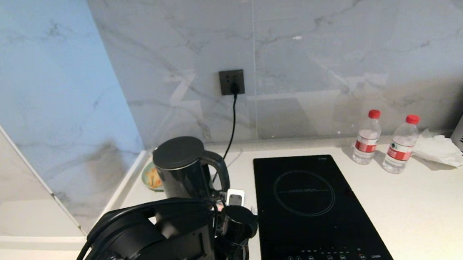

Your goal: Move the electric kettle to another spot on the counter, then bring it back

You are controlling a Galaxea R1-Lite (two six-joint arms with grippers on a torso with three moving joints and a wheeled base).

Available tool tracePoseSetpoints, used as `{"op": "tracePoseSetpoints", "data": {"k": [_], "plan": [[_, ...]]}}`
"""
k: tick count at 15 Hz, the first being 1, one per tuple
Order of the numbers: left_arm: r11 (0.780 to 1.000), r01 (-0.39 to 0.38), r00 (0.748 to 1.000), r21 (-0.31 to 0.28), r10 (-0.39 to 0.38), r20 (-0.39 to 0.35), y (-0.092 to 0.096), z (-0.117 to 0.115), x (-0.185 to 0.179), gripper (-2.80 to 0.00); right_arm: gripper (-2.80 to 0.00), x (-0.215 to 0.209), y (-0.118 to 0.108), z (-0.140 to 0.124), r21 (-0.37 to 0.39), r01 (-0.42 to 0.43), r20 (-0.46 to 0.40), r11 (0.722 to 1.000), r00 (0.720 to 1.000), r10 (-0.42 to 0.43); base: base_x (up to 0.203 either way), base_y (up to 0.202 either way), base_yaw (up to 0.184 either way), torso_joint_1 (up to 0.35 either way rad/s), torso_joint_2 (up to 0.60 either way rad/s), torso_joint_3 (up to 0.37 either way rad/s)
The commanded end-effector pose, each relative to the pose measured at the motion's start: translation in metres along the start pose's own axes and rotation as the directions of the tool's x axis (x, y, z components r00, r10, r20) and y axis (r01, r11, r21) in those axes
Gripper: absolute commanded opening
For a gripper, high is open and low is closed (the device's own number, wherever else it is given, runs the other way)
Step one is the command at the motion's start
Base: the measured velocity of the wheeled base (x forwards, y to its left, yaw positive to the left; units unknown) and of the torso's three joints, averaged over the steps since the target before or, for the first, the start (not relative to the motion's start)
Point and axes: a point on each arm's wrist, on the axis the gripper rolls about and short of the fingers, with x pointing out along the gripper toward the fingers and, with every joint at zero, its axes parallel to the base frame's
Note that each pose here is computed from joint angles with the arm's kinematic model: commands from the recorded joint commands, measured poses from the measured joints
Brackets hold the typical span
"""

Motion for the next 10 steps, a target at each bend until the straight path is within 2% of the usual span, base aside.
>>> {"op": "tracePoseSetpoints", "data": {"k": [1, 3, 10], "plan": [[1.000, -0.007, 1.000, 0.004, 0.007, -0.006, -0.001, 0.000, 0.001, 0.00, -2.80, 0.000, 0.000, 0.000, 0.000, 0.000, 0.000, 1.000, 1.000, 0.000, 0.000, 0.000, 0.000, 0.000, 0.00, 0.000], [1.000, -0.006, 1.000, 0.001, 0.006, -0.002, -0.001, 0.001, 0.000, 0.00, -2.80, 0.000, 0.000, 0.000, 0.000, 0.000, 0.000, 1.000, 1.000, 0.000, 0.000, 0.000, 0.000, 0.000, 0.00, 0.000], [0.998, 0.028, 0.996, -0.057, -0.023, 0.083, -0.007, 0.020, -0.013, 0.00, -2.80, 0.000, 0.000, 0.000, 0.000, 0.000, 0.000, 1.000, 1.000, 0.000, 0.000, 0.000, 0.000, 0.000, 0.00, 0.000]]}}
